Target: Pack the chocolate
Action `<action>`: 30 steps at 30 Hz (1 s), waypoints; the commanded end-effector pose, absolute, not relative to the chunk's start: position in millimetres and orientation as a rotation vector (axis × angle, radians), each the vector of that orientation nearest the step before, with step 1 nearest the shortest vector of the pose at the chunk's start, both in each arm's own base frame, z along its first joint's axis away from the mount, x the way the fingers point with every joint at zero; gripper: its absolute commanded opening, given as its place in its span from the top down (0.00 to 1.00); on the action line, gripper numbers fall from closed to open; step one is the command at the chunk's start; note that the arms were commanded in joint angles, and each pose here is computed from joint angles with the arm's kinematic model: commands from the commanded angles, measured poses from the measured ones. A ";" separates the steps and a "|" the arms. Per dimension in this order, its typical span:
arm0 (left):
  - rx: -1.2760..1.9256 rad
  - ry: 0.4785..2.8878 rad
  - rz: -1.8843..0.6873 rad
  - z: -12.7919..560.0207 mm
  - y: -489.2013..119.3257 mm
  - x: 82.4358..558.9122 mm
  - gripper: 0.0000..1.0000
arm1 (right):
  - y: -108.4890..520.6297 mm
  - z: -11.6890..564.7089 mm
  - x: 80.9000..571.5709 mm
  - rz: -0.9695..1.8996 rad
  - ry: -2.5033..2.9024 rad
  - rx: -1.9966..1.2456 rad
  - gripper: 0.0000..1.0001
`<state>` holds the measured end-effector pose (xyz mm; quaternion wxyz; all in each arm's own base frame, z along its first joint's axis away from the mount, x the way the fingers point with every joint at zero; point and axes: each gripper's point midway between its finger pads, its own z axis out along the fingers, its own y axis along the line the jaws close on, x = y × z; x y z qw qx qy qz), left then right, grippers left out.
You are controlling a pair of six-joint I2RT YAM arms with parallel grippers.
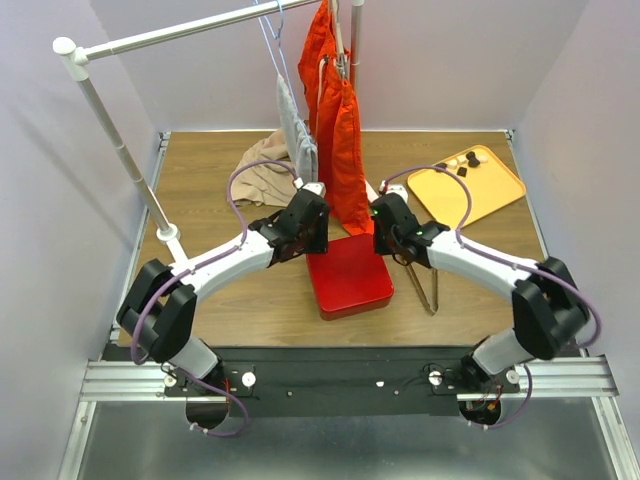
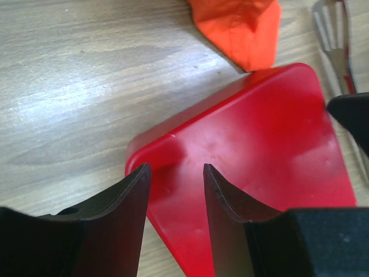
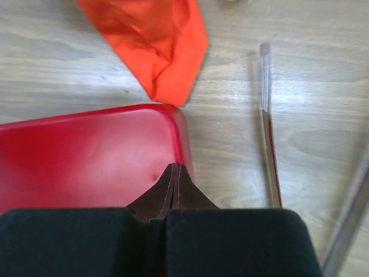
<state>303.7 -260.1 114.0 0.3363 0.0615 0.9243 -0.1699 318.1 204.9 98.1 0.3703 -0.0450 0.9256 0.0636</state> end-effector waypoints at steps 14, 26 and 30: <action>0.118 2.344 -0.461 146.2 -250.6 302.8 0.49 | 217.7 96.0 315.9 0.307 2.403 -0.133 0.96; 0.133 2.448 -0.394 113.3 -233.4 280.5 0.49 | 193.1 160.8 330.2 0.200 2.241 -0.063 0.75; 0.073 2.304 -0.384 171.7 -222.1 291.2 0.49 | 158.8 203.5 336.0 0.050 2.129 0.051 0.29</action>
